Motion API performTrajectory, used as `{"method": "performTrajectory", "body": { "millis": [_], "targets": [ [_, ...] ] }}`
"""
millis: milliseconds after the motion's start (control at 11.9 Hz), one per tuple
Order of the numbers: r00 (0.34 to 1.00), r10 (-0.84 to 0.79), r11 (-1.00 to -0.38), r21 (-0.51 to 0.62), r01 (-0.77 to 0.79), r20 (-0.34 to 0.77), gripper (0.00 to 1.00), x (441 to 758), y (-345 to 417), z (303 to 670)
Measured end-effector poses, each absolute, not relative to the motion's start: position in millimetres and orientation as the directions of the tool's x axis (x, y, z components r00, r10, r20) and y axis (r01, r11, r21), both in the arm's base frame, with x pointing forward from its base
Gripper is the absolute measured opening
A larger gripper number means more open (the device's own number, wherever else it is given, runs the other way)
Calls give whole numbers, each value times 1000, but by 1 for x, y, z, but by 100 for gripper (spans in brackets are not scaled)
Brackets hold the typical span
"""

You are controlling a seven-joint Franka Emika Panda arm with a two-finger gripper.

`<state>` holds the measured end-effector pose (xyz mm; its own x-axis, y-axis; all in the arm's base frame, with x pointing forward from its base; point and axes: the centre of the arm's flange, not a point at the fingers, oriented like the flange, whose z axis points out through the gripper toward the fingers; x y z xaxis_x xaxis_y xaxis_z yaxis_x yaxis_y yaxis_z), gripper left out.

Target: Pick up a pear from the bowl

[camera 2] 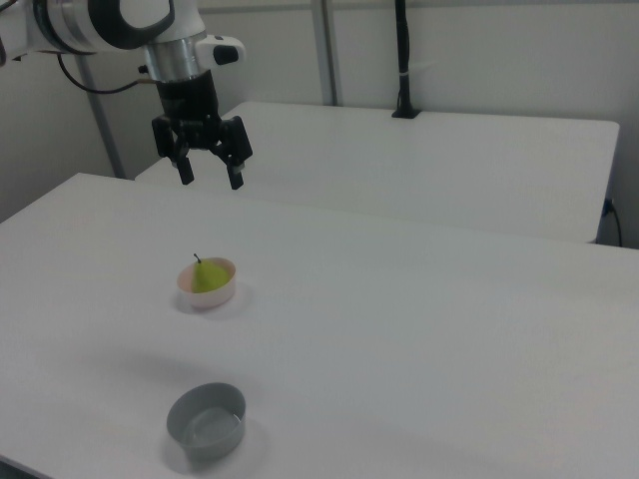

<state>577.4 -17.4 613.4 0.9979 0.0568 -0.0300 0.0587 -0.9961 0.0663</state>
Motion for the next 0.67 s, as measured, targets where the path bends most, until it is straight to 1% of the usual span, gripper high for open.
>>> {"method": "performTrajectory", "body": {
  "millis": [419,671],
  "targets": [
    [997,70,-995,66,72,-30,100,578,-10,613],
    [990,138,-988,64,140,-30,100,577,29,613]
  ]
}}
